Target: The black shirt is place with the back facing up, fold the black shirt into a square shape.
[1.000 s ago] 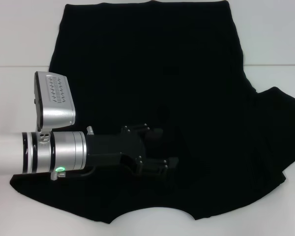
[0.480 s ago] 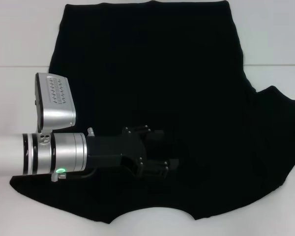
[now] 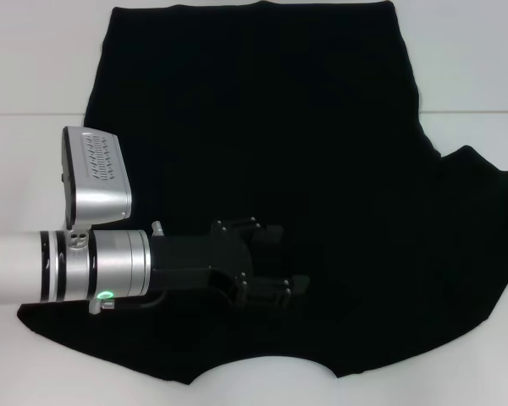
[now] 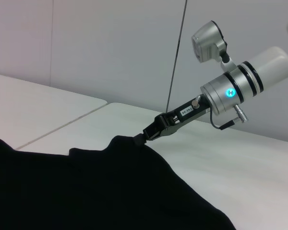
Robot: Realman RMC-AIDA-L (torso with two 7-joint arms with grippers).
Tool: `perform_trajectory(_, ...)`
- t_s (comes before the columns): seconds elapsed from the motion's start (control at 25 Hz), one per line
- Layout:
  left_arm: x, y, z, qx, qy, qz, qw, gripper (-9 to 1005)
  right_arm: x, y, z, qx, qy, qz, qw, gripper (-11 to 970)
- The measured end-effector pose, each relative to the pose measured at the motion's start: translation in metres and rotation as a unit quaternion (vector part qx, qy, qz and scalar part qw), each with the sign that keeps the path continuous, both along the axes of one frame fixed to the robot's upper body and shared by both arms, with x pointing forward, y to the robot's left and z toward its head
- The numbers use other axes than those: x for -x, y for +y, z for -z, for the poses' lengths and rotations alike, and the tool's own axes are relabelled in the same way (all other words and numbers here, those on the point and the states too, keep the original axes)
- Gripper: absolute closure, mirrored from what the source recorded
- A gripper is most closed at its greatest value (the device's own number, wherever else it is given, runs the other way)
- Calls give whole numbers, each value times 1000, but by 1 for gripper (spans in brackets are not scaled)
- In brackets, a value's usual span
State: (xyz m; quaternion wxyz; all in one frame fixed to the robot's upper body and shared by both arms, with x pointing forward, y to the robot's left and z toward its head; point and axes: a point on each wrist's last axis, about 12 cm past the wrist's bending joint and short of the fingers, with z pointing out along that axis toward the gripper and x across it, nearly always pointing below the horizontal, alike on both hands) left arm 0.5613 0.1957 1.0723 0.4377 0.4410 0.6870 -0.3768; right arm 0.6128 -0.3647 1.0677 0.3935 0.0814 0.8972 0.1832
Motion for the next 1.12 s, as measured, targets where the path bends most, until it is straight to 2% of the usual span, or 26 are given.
perform_trajectory(0.4, 0, -1, 0, 1, 0, 0, 1000, 108, -10, 14, -7, -7, -8, -20, 1000, 957)
perform_trajectory(0.84, 0, 0, 0, 0, 0, -2, 1000, 108, -24, 67, -26, -18, -29, -165, 986, 957)
perform_trajectory(1.12, -1, 0, 0, 1, -1, -5, 1000, 108, -30, 92, -33, -11, -27, -212, 977, 957)
